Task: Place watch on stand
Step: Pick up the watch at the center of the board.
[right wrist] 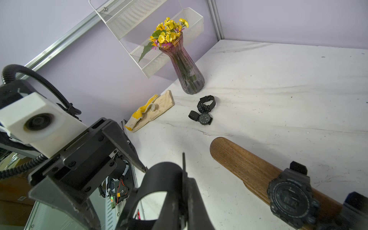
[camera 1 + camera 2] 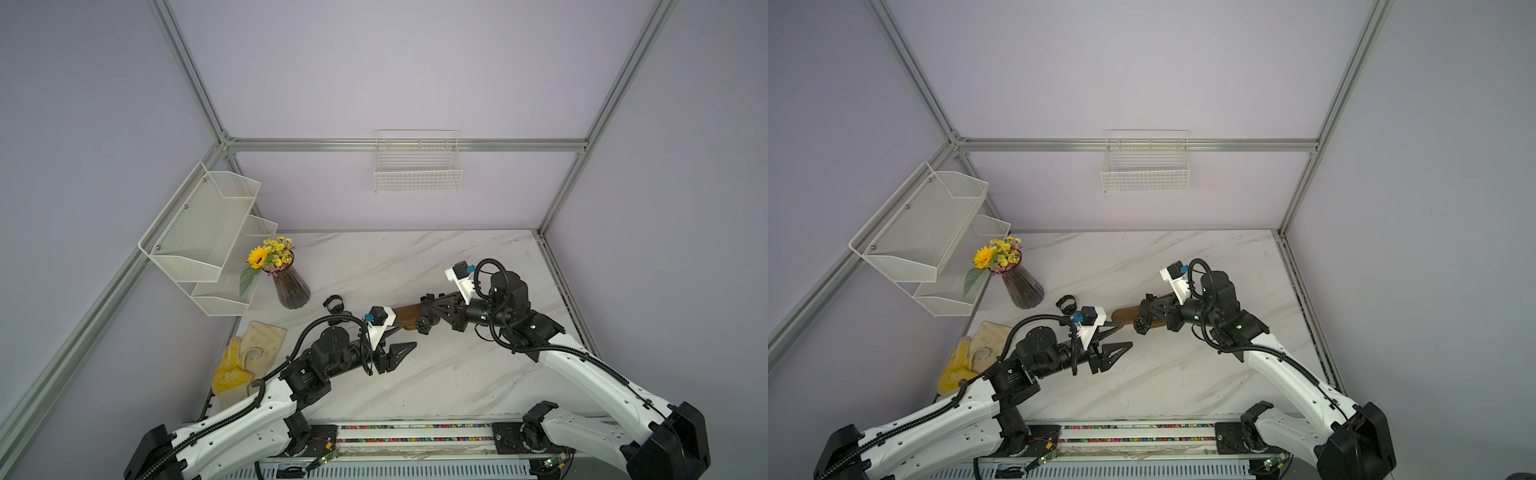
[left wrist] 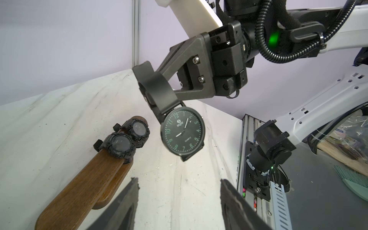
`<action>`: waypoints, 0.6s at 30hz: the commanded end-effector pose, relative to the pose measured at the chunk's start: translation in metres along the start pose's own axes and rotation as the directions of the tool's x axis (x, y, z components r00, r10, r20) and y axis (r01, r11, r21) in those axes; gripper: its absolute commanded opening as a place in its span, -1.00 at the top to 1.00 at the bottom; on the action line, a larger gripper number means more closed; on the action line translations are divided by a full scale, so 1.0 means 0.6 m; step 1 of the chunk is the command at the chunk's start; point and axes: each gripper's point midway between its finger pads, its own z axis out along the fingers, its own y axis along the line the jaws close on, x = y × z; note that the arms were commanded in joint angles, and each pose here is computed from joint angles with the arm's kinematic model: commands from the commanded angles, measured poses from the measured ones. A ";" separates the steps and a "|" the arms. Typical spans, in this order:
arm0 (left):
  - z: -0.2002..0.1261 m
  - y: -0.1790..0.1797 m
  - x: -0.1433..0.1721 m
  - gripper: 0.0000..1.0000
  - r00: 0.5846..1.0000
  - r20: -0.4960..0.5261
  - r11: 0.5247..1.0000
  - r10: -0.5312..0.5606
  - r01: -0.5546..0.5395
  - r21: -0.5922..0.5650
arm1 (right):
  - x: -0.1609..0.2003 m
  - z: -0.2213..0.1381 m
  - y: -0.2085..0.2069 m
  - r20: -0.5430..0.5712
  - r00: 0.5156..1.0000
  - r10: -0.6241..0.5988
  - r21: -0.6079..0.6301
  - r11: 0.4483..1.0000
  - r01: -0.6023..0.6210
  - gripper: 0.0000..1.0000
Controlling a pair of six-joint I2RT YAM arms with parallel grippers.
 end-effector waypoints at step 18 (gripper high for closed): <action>0.065 0.017 -0.077 -0.32 0.994 0.011 0.985 -0.104 0.105 -0.139 | -0.010 -0.010 -0.016 0.059 0.996 -0.068 0.073 0.995 0.064 0.97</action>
